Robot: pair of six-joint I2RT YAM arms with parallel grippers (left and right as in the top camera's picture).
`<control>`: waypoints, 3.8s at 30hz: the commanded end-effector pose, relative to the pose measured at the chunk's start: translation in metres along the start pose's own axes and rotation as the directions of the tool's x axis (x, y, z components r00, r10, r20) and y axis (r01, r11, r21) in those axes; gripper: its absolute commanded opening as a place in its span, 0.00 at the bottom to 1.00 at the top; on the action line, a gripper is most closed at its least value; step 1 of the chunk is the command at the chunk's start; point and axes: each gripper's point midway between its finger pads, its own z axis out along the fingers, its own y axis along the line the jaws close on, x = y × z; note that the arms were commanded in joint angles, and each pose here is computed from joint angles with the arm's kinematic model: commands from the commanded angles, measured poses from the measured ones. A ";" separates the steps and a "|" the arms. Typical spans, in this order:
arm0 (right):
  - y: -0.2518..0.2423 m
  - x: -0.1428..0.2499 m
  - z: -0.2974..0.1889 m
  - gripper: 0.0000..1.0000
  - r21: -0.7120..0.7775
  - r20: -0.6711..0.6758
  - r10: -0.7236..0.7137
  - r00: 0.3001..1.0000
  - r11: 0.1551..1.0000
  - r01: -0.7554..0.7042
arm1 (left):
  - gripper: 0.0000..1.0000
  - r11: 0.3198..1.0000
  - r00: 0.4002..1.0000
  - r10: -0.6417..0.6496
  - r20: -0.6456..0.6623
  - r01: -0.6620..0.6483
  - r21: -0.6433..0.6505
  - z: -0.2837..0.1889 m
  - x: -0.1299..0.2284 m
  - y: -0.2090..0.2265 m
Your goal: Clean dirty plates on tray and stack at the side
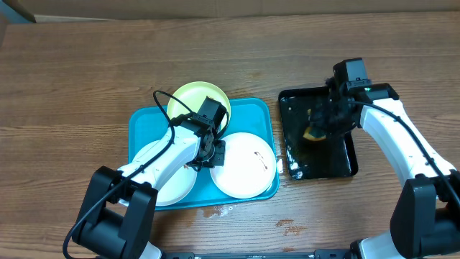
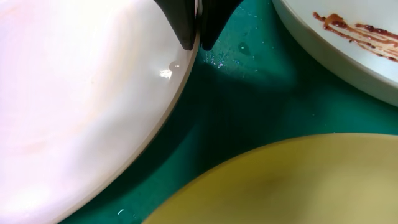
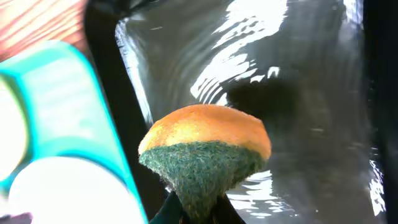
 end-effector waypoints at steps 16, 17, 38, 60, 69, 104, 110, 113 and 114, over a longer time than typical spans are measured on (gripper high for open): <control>0.116 0.091 0.022 0.04 -0.037 -0.078 -0.626 0.776 0.780 0.625 | 0.04 0.996 0.997 0.056 0.045 -0.053 -0.077 -0.001 -0.015 0.010; 0.117 0.097 0.025 0.04 -0.030 -0.086 -0.642 0.762 0.766 0.642 | 0.04 0.995 0.997 0.057 0.049 -0.053 -0.090 -0.001 -0.016 0.012; 0.120 0.121 0.061 0.71 -0.037 -0.085 -0.694 0.715 0.719 0.694 | 0.05 0.993 0.997 0.057 0.048 -0.051 -0.105 -0.002 -0.015 0.015; 0.098 0.140 0.072 0.56 -0.034 -0.152 -0.673 0.724 0.736 0.677 | 0.05 0.994 0.998 0.055 0.034 -0.051 -0.099 0.000 -0.011 0.014; 0.091 0.145 0.075 0.27 -0.030 -0.170 -0.667 0.726 0.739 0.673 | 0.04 0.993 0.998 0.055 0.017 -0.053 -0.105 0.009 -0.002 0.018; 0.085 0.120 0.112 0.04 0.076 -0.047 -0.652 0.756 0.753 0.654 | 0.04 0.990 0.997 0.076 -0.006 -0.076 -0.115 0.018 0.010 0.024; 0.091 0.112 0.112 0.04 0.084 -0.010 -0.656 0.755 0.752 0.654 | 0.04 0.990 0.997 0.076 -0.007 -0.077 -0.115 0.018 0.010 0.024; 0.091 0.112 0.112 0.04 0.084 -0.008 -0.655 0.755 0.752 0.653 | 0.04 0.990 0.997 0.076 -0.008 -0.077 -0.116 0.018 0.010 0.024; 0.090 0.112 0.112 0.04 0.084 -0.009 -0.657 0.754 0.751 0.655 | 0.04 0.990 0.997 0.076 -0.008 -0.077 -0.116 0.018 0.010 0.024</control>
